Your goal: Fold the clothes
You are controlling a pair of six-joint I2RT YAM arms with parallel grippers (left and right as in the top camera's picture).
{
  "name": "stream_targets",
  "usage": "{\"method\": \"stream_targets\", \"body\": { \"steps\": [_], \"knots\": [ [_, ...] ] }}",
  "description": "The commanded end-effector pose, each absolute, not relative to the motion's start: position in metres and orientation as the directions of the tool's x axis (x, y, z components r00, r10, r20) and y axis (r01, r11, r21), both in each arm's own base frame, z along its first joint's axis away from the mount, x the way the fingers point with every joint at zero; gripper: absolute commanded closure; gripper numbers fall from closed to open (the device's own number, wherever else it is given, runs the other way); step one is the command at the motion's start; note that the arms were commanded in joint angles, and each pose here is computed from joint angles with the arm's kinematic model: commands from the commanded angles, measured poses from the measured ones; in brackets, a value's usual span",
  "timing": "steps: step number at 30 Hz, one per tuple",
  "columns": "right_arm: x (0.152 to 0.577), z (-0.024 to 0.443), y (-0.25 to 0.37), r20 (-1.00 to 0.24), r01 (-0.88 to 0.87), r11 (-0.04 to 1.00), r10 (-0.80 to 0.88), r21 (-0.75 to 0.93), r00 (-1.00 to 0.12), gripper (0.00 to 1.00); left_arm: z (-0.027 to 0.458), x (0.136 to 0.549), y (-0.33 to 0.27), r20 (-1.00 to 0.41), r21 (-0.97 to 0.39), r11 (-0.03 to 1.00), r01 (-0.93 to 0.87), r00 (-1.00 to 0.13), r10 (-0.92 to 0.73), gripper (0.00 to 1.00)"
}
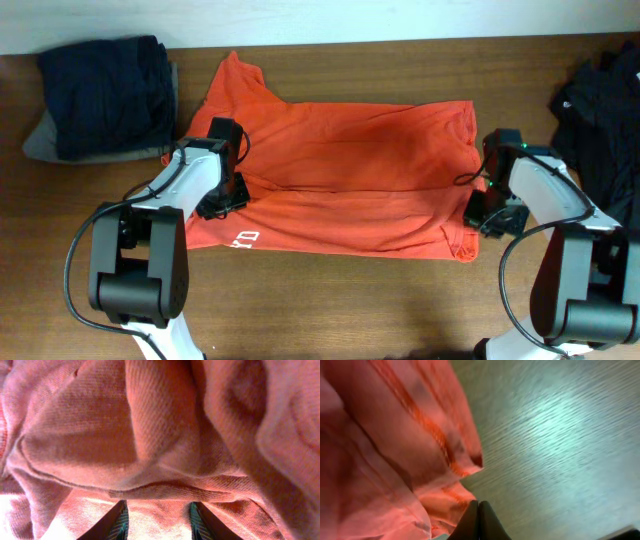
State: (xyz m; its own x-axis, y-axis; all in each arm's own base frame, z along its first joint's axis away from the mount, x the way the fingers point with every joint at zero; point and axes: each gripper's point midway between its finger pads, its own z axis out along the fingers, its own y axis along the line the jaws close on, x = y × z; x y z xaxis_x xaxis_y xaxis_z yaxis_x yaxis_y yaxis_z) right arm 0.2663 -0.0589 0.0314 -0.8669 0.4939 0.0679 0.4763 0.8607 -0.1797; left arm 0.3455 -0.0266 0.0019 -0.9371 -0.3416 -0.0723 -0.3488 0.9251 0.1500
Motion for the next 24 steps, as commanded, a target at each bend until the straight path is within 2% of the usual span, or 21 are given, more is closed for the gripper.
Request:
{"method": "stream_targets", "body": {
  "steps": [1,3,6,8,9,12,15,19,24],
  "knots": [
    [0.273,0.039,-0.063,0.047,0.502,0.845,0.518,-0.186,-0.854,0.96,-0.007,0.338,-0.009,-0.049,0.232,0.912,-0.338,-0.940,-0.336,0.60],
    [0.279,0.040,-0.048,0.075,0.488,0.867,0.496,-0.101,-0.865,0.96,-0.006,0.339,-0.009,-0.052,0.230,0.912,-0.339,-0.940,-0.336,0.60],
    [0.290,0.041,-0.020,0.100,0.365,0.927,0.356,0.085,-0.929,0.96,-0.004,0.342,-0.009,-0.059,0.227,0.912,-0.342,-0.940,-0.337,0.59],
    [0.291,0.041,-0.015,0.102,0.333,0.936,0.322,0.117,-0.941,0.93,-0.004,0.343,-0.009,-0.063,0.228,0.911,-0.342,-0.939,-0.337,0.59],
    [0.291,0.041,-0.015,0.102,0.326,0.938,0.315,0.117,-0.944,0.87,-0.004,0.343,-0.008,-0.063,0.229,0.911,-0.343,-0.939,-0.337,0.56],
    [0.290,0.040,-0.016,0.103,0.317,0.941,0.307,0.114,-0.946,0.64,-0.004,0.343,-0.008,-0.063,0.228,0.911,-0.344,-0.939,-0.339,0.55],
    [0.291,0.040,-0.016,0.100,0.317,0.942,0.307,0.110,-0.947,0.48,-0.004,0.343,-0.008,-0.063,0.228,0.910,-0.347,-0.938,-0.341,0.55],
    [0.289,0.037,-0.016,0.103,0.317,0.942,0.307,0.110,-0.946,0.45,-0.004,0.342,0.001,-0.060,0.227,0.899,-0.375,-0.927,-0.371,0.54],
    [0.287,0.023,-0.011,0.094,0.307,0.942,0.296,0.140,-0.951,0.56,-0.005,0.341,0.014,-0.047,0.207,0.883,-0.421,-0.906,-0.421,0.54]
  ]
}}
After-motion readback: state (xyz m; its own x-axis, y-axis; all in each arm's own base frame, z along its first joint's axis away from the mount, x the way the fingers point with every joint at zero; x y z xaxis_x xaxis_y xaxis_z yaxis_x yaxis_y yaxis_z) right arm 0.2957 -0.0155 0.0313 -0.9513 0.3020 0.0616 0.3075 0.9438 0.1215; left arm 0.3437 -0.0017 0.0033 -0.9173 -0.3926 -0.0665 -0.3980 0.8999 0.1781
